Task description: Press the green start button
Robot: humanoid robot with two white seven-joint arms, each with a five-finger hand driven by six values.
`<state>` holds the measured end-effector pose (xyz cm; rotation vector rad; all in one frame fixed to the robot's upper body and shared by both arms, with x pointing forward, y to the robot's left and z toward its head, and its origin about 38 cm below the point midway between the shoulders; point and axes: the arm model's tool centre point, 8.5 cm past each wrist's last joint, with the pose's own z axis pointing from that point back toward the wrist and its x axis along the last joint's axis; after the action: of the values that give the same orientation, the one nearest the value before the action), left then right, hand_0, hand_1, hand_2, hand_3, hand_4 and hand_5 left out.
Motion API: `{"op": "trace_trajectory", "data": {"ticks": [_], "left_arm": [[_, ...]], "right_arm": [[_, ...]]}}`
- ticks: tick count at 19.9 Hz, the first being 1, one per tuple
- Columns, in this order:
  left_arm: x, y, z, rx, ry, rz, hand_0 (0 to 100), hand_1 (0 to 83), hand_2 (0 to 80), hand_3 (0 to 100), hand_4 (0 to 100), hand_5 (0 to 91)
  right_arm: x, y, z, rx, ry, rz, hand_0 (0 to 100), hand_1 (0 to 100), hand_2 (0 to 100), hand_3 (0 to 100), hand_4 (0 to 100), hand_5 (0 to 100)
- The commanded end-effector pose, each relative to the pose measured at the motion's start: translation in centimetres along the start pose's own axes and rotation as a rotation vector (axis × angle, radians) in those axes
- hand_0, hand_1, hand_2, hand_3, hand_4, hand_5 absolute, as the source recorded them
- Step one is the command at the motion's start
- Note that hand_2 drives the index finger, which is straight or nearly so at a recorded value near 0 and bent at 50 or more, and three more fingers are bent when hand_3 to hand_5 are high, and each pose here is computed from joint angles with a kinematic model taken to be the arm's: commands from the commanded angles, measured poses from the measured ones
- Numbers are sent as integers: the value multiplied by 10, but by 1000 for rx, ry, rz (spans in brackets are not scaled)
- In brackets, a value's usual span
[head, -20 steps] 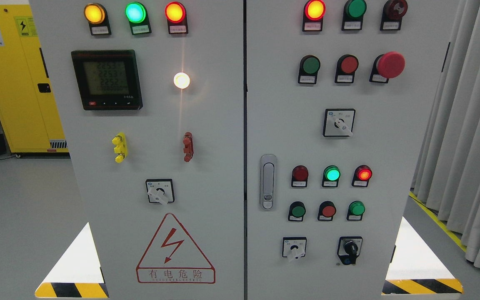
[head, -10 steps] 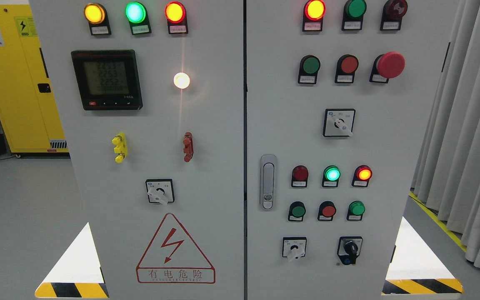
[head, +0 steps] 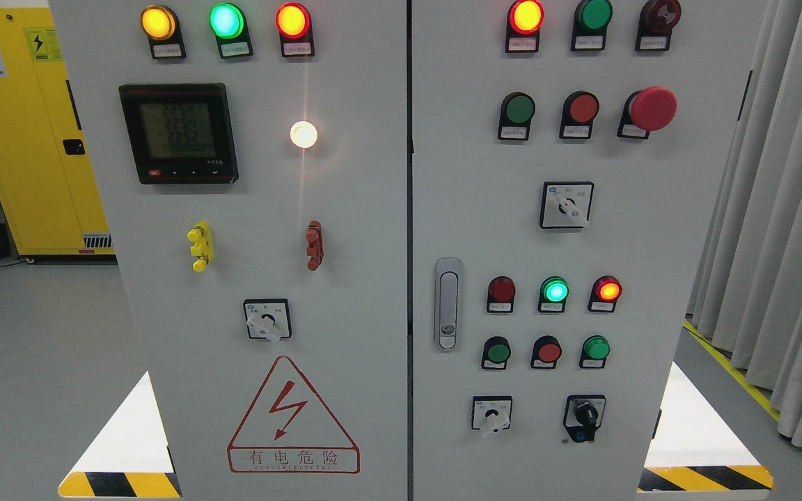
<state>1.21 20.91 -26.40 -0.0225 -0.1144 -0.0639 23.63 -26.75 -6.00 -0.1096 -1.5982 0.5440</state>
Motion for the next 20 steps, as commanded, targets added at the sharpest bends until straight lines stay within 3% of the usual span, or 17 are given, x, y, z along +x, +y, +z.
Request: {"op": "trace_trajectory", "data": {"ticks": [1, 2, 6, 12, 17, 20], "left_arm": [[7, -7, -1, -12, -24, 1, 120, 556, 0, 0, 0, 0], [7, -7, -1, -12, -24, 1, 120, 556, 0, 0, 0, 0], [7, -7, -1, -12, -24, 1, 120, 556, 0, 0, 0, 0], [7, -7, -1, -12, -24, 1, 120, 556, 0, 0, 0, 0], [7, -7, -1, -12, -24, 1, 120, 556, 0, 0, 0, 0], [7, -7, -1, -12, -24, 1, 120, 556, 0, 0, 0, 0]], "right_arm": [[53, -44, -28, 19, -216, 239, 227, 587, 0, 529, 540, 420], [56, -49, -31, 22, -232, 263, 225, 619, 0, 604, 603, 503], [70, -72, -43, 32, -269, 374, 202, 684, 0, 651, 679, 594], [101, -111, -60, 3, -298, 632, 168, 714, 0, 674, 710, 665], [121, -120, -80, -2, -331, 738, 168, 758, 0, 716, 737, 734], [147, -129, -96, -27, -384, 812, 115, 764, 0, 705, 746, 793]]}}
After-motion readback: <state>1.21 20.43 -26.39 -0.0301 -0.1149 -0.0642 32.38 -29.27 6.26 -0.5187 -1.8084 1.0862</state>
